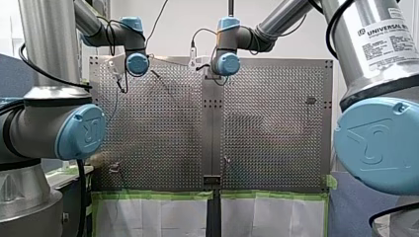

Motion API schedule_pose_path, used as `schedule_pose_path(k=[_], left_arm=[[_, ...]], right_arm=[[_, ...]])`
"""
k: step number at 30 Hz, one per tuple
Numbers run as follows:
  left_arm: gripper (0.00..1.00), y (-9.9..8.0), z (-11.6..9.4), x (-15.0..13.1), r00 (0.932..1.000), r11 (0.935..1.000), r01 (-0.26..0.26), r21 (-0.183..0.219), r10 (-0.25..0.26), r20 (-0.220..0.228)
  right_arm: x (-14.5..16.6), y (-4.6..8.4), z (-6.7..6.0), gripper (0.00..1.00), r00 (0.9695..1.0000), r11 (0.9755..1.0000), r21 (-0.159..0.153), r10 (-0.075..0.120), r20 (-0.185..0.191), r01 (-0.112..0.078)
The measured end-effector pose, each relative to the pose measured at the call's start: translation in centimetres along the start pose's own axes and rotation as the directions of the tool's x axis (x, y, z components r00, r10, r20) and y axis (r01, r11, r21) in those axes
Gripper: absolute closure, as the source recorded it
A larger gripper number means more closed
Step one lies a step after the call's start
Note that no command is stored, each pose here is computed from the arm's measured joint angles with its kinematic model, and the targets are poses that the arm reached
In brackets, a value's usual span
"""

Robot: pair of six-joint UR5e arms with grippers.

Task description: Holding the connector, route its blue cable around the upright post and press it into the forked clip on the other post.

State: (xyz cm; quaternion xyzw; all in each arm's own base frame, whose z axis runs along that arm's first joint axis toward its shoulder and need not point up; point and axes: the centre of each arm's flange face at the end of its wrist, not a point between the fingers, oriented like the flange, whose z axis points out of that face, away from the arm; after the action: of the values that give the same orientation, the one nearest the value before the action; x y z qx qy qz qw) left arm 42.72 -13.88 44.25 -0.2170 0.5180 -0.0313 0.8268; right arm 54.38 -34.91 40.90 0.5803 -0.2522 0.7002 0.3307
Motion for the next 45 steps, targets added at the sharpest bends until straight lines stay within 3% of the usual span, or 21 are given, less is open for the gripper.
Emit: schedule_pose_path(k=[9, 12, 16, 20, 23, 27, 30, 36, 45], left_arm=[[1.0, 1.3, 3.5, -1.7, 0.9993, 0.9999, -0.002, 0.013, 0.002, 0.036], [1.0, 1.6, 4.8, -1.6, 0.9991, 0.9998, 0.01, 0.016, -0.01, 0.041], [1.0, 1.5, 6.2, -1.2, 0.9988, 0.9993, 0.028, 0.024, -0.029, 0.04], [1.0, 1.2, 7.6, -0.7, 0.9987, 0.9988, 0.034, 0.035, -0.035, 0.038], [1.0, 1.1, 8.7, -0.3, 0.9986, 0.9987, 0.036, 0.036, -0.037, 0.038], [1.0, 1.1, 10.1, -0.3, 0.9975, 0.9982, 0.049, 0.035, -0.051, 0.049], [1.0, 1.3, 10.8, 0.3, 0.9977, 0.9982, 0.05, 0.034, -0.051, 0.044], [1.0, 2.1, 11.4, 2.7, 0.9993, 0.9989, 0.036, 0.029, -0.036, 0.006], [1.0, 3.0, 11.9, 3.9, 0.9996, 0.9995, 0.026, 0.017, -0.026, -0.01]], right_arm=[[3.2, -0.5, 1.6, 0.61, 0.9979, 0.9976, 0.064, 0.032, -0.057, -0.028], [4.4, -0.6, 2.2, 0.61, 0.9949, 0.9962, 0.076, 0.049, -0.088, -0.043], [6.1, -0.3, 3.2, 0.61, 0.9875, 0.9945, 0.083, 0.075, -0.139, -0.064], [7.1, -0.2, 4.0, 0.61, 0.9824, 0.9938, 0.085, 0.085, -0.167, -0.071], [6.9, -0.2, 4.6, 0.61, 0.9832, 0.9936, 0.086, 0.086, -0.161, -0.073], [5.8, -0.4, 5.6, 0.61, 0.988, 0.9937, 0.086, 0.082, -0.131, -0.071], [4.9, -0.6, 6.6, 0.61, 0.9897, 0.9936, 0.088, 0.081, -0.119, -0.07], [3.6, -0.6, 8.5, 0.61, 0.9891, 0.9937, 0.086, 0.083, -0.122, -0.072], [1.5, 0.2, 10.9, 0.61, 0.9891, 0.9949, 0.073, 0.079, -0.124, -0.07]])
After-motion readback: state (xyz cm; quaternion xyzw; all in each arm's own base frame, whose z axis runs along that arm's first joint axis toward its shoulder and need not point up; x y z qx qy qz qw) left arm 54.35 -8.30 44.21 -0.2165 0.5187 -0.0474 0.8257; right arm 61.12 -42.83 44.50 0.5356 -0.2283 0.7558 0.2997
